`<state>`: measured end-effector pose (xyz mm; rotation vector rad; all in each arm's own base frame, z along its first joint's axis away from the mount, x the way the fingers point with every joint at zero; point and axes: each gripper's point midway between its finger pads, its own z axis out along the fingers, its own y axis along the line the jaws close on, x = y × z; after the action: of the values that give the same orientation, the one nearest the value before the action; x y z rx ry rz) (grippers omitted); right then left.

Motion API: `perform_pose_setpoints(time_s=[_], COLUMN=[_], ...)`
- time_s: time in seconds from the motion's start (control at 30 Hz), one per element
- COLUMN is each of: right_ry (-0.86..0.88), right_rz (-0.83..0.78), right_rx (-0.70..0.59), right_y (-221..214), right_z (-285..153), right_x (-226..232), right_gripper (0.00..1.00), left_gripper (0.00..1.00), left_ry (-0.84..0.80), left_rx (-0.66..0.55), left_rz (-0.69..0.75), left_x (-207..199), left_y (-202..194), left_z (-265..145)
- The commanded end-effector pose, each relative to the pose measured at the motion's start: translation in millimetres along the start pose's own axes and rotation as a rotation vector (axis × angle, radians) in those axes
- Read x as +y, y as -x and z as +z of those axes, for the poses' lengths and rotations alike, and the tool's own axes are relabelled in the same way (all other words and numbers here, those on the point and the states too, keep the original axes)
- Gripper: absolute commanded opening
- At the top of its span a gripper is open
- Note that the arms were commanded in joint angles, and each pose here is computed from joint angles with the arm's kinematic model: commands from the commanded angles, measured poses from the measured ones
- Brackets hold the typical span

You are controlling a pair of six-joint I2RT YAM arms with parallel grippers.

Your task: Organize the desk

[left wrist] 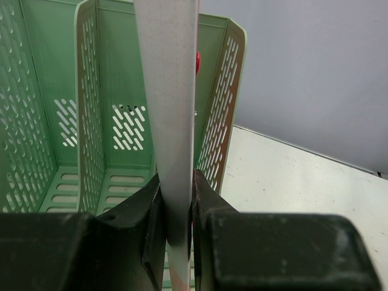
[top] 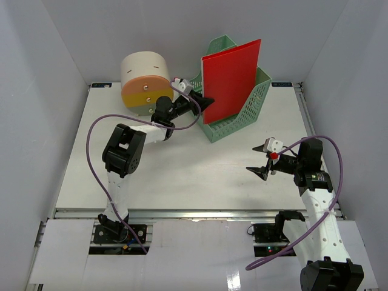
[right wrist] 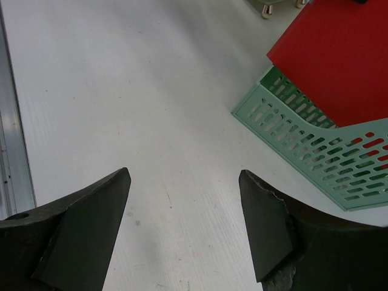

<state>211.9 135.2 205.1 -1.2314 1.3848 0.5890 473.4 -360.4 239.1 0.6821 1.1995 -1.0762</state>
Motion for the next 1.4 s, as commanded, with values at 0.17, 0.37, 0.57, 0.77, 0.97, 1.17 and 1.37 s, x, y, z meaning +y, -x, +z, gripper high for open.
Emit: perform_pose_setpoints(time_s=[0.17, 0.37, 0.57, 0.77, 0.97, 1.17, 1.37], right_ry=[0.012, 0.016, 0.018, 0.016, 0.017, 0.018, 0.018], right_rz=[-0.02, -0.022, -0.019, -0.019, -0.019, -0.022, -0.023], right_rx=[-0.022, -0.026, -0.027, -0.024, -0.024, -0.028, -0.028], right_y=[1, 2, 2, 1, 1, 2, 2], right_z=[2, 2, 2, 2, 2, 2, 2], right_x=[0, 1, 1, 1, 1, 1, 2], right_gripper=[0.79, 0.79, 0.79, 0.79, 0.79, 0.79, 0.79], left_gripper=[0.01, 0.0, 0.0, 0.0, 0.0, 0.0, 0.0], left_ry=[-0.05, -0.016, 0.019, 0.073, 0.116, 0.155, 0.168], left_rx=[-0.133, -0.173, -0.187, -0.177, -0.169, -0.131, -0.073], left_rz=[0.039, 0.04, 0.058, 0.067, 0.065, 0.071, 0.07], left_x=[-15, -16, -20, -21, -18, -15, -19], left_y=[52, 67, 72, 58, 46, 30, 3], left_z=[10, 6, 9, 19, 25, 25, 24])
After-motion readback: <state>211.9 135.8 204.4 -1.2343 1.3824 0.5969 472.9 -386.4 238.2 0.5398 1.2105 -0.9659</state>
